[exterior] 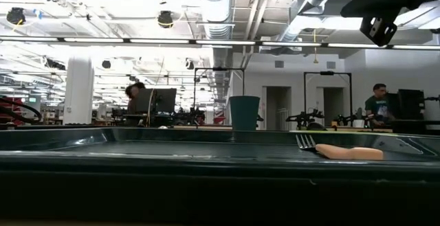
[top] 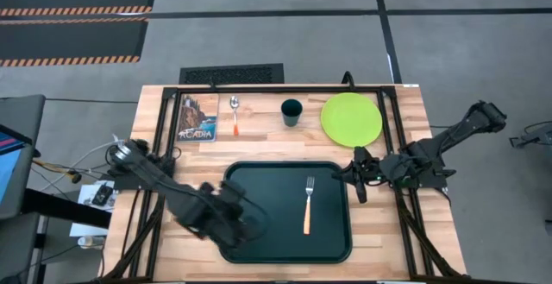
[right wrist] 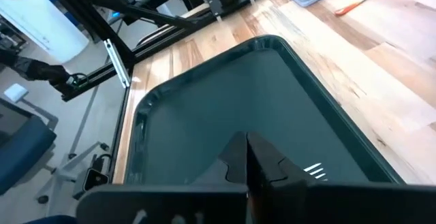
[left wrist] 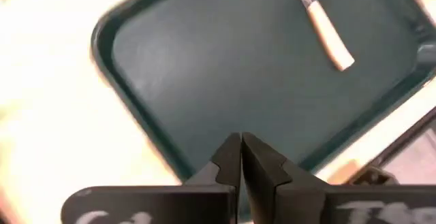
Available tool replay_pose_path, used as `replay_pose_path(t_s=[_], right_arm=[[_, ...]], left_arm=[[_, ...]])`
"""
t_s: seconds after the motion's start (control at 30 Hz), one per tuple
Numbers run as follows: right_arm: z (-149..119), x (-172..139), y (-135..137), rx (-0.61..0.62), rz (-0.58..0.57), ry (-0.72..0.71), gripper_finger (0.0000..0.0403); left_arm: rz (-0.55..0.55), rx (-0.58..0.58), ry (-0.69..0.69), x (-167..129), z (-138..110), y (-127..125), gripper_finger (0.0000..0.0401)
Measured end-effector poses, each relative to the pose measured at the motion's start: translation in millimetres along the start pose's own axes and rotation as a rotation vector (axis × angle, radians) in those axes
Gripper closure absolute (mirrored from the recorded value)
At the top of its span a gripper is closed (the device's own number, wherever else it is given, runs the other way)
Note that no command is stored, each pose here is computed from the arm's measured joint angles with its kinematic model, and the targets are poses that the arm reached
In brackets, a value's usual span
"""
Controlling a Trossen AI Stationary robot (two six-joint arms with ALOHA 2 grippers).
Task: Pick and place plate/cup/fork/spoon on tray
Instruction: Put the orange fork on the right of the black serving tray
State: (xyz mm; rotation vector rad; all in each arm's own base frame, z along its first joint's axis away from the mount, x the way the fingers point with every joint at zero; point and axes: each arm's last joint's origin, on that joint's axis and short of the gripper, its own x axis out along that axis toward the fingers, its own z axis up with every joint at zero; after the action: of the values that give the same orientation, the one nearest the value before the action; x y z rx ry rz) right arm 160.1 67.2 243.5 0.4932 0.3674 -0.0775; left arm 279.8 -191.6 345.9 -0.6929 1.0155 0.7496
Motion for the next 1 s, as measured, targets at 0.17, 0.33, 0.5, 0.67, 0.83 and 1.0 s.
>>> replay_pose_path(t_s=[0.17,0.33,0.5,0.67,0.83,1.0], right_arm=[[0,1,0,0.008,-0.002,0.002,0.0394],[-7,9,0,0.045,-0.034,0.044,0.0394],[-18,23,-1,0.068,-0.073,0.117,0.0394],[-19,38,7,0.054,-0.134,0.181,0.0394],[-8,52,23,-0.018,-0.184,0.241,0.0394],[-3,65,35,-0.074,-0.198,0.266,0.0394]], left_arm=[[-0.080,-0.201,0.022,30,-20,49,0.0401],[-0.325,-0.323,-0.018,77,-16,58,0.0401],[-0.280,-0.300,0.011,116,-5,52,0.0401],[-0.194,-0.243,0.065,141,7,38,0.0401],[-0.048,-0.188,0.092,156,13,26,0.0401],[0.001,-0.142,0.149,182,9,16,0.0401]])
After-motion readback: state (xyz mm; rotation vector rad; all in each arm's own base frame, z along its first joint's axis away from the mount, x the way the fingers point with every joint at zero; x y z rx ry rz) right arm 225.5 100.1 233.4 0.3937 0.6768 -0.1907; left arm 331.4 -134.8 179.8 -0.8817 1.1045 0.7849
